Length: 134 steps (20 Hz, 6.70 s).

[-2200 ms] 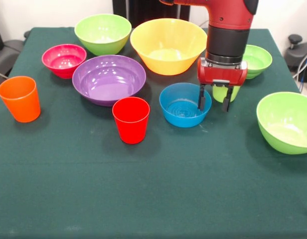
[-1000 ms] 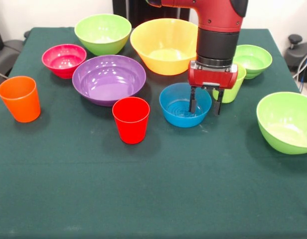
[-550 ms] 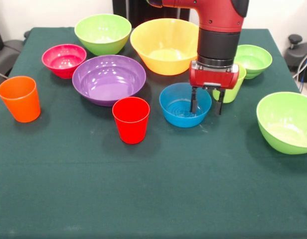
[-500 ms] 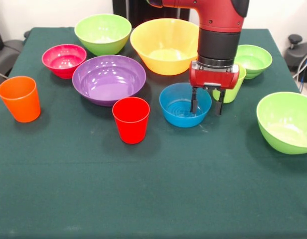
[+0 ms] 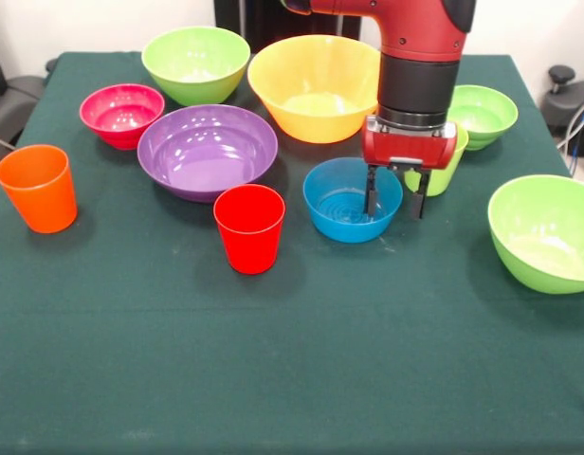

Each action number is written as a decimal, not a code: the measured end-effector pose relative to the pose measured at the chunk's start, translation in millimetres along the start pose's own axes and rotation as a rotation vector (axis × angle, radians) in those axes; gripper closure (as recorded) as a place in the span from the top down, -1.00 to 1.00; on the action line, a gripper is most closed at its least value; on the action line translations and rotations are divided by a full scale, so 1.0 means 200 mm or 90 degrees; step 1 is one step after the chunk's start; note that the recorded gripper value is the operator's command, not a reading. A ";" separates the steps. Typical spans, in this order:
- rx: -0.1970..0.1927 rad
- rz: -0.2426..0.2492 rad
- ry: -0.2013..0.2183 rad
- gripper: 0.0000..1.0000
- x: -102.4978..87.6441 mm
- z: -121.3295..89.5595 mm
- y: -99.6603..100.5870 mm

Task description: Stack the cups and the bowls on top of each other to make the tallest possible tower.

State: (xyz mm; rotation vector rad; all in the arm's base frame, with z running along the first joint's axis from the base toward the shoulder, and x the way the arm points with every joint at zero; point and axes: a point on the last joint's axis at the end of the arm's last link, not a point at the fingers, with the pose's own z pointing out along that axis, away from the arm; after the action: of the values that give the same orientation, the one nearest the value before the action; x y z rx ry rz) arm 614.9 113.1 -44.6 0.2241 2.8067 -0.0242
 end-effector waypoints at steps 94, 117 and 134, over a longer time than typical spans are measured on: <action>0.125 0.135 -0.007 -1.00 -0.85 -0.85 0.03; 0.140 0.176 -0.032 -1.00 -1.37 -0.58 -0.34; 0.128 0.180 -0.030 -1.00 -1.36 -0.62 -0.32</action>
State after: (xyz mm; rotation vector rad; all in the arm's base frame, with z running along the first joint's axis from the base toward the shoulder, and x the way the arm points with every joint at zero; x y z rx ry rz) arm 820.6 14.2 158.9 0.6567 2.6985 -0.2435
